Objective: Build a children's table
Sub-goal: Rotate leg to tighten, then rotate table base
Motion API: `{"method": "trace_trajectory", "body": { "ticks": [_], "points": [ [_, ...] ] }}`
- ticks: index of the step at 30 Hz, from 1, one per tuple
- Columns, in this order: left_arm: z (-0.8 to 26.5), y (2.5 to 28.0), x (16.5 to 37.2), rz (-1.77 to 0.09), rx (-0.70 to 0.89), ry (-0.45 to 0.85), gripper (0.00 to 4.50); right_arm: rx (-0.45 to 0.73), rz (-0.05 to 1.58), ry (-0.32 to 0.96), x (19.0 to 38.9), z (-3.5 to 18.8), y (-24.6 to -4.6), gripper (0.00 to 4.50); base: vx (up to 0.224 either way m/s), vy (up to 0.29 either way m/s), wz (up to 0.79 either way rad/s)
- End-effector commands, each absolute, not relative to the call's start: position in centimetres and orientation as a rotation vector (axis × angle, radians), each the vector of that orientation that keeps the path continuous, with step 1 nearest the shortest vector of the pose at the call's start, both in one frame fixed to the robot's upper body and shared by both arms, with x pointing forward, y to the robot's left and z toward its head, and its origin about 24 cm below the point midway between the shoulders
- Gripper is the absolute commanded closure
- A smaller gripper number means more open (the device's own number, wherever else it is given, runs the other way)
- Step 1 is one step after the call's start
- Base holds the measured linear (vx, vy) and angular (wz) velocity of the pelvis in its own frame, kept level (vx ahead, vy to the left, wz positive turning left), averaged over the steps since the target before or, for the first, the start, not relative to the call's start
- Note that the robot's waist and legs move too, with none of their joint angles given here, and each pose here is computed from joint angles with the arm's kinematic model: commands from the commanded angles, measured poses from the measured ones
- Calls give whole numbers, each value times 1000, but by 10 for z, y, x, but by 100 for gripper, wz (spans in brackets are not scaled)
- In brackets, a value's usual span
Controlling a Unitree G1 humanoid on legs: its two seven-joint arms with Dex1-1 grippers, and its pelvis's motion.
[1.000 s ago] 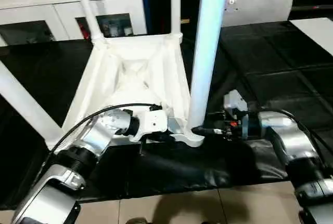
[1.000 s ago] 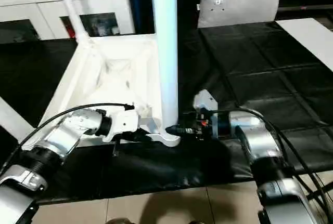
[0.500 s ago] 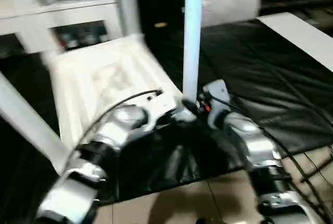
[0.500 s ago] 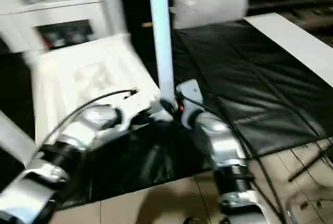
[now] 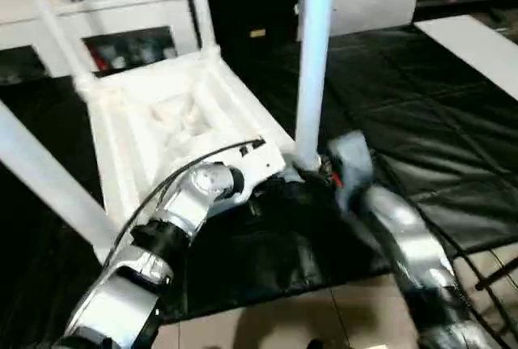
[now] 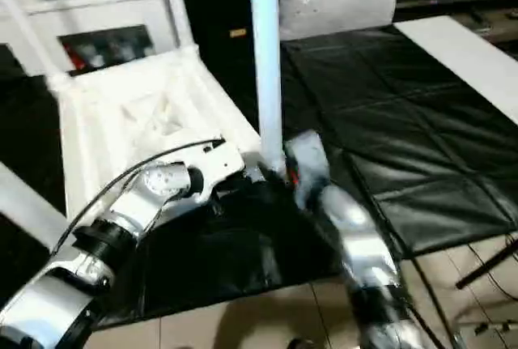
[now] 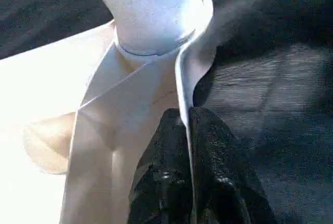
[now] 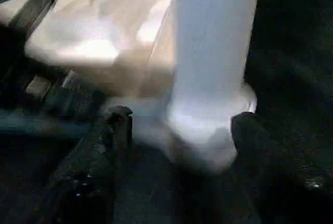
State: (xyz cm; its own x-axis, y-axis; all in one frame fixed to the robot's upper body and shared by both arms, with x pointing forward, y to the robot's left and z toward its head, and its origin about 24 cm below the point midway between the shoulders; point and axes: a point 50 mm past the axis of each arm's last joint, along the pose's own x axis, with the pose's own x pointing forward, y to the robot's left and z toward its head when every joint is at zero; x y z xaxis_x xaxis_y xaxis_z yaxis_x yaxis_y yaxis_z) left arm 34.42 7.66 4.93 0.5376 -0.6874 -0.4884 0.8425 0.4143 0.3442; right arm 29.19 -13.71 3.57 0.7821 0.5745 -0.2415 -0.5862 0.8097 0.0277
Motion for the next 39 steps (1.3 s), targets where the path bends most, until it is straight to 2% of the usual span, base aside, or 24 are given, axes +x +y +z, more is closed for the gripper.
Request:
{"method": "trace_trajectory", "body": {
  "ticks": [1, 3, 5, 10, 11, 13, 16, 18, 20, 21, 23, 27, 30, 35, 39],
  "points": [
    [62, 79, 349, -930, 613, 204, 450, -44, 669, 171, 289, 49, -137, 82, 0, 0, 0],
    [62, 77, 347, -943, 597, 198, 450, -40, 690, 159, 287, 51, -138, 73, 0, 0, 0],
    [59, 73, 342, -964, 577, 195, 404, -28, 719, 128, 281, 57, -139, 57, 0, 0, 0],
    [57, 69, 335, -975, 515, 158, 376, -16, 762, 74, 274, 70, -137, 22, 0, 0, 0],
    [57, 69, 333, -970, 499, 147, 355, -16, 772, 65, 273, 73, -136, 6, 0, 0, 0],
    [62, 71, 331, -927, 425, 106, 350, 44, 781, 34, 273, 83, -133, 0, 0, 0, 0],
    [67, 76, 326, -877, 334, 54, 319, 111, 840, -15, 271, 96, -125, 0, 0, 0, 0],
    [69, 80, 315, -869, 269, 22, 304, 153, 883, -64, 268, 106, -117, 0, 0, 0, 0],
    [69, 82, 308, -865, 238, 15, 298, 163, 881, -80, 269, 109, -114, 0, 0, 0, 0],
    [69, 83, 304, -866, 228, 11, 275, 169, 875, -84, 270, 110, -112, 0, 0, 0, 0],
    [68, 84, 298, -866, 214, 9, 265, 178, 855, -92, 274, 113, -110, 0, 0, 0, 0],
    [61, 86, 275, -853, 177, -15, 230, 228, 826, -105, 284, 123, -95, 0, 0, 0, 0],
    [56, 95, 263, -786, 158, -21, 202, 223, 840, -72, 286, 121, -86, 0, 0, 0, 0],
    [50, 110, 249, -718, 135, 7, 172, 222, 780, -35, 294, 115, -84, 0, 0, 0, 0],
    [41, 137, 224, -622, 138, 62, 135, 203, 614, 64, 309, 94, -96, 0, 0, 0, 0]
  ]
}}
